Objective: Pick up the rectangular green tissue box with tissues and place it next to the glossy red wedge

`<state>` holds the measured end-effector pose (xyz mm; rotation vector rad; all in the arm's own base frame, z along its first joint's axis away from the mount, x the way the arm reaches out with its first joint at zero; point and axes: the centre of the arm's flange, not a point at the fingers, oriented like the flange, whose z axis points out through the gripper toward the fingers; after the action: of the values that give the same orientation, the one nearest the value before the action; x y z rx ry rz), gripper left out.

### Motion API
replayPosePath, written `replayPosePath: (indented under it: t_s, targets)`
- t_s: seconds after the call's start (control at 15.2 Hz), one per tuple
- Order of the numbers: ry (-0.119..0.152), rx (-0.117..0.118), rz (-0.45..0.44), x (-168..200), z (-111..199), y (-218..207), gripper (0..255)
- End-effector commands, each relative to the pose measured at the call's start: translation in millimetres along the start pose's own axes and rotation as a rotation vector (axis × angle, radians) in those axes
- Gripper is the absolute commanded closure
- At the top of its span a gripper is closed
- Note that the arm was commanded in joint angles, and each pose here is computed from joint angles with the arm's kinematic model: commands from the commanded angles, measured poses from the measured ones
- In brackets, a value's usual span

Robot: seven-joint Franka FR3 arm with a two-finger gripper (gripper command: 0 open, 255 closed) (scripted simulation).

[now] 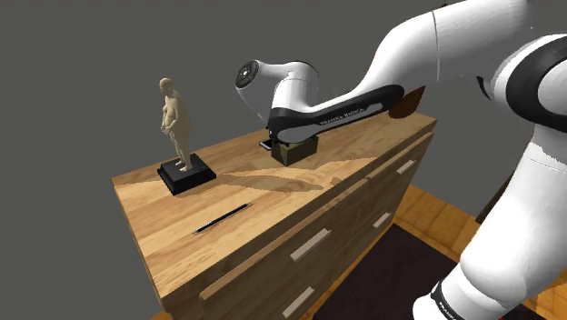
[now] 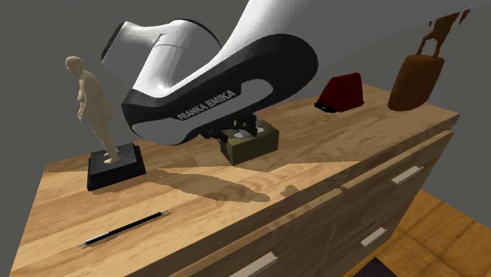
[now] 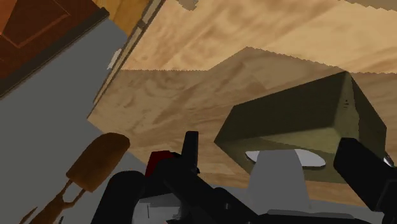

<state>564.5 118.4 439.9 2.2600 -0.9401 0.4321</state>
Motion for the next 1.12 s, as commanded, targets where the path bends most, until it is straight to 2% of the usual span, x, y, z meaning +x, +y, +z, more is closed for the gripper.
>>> replayPosePath:
  t_s: [0.0, 0.53, 1.06]
  targets:
    - [0.030, -0.047, 0.085, 16, 12, -21, 0]
    - [0.133, -0.225, 0.393, 98, 58, -84, 0]
    - [0.136, -0.229, 0.400, 104, 97, -75, 0]
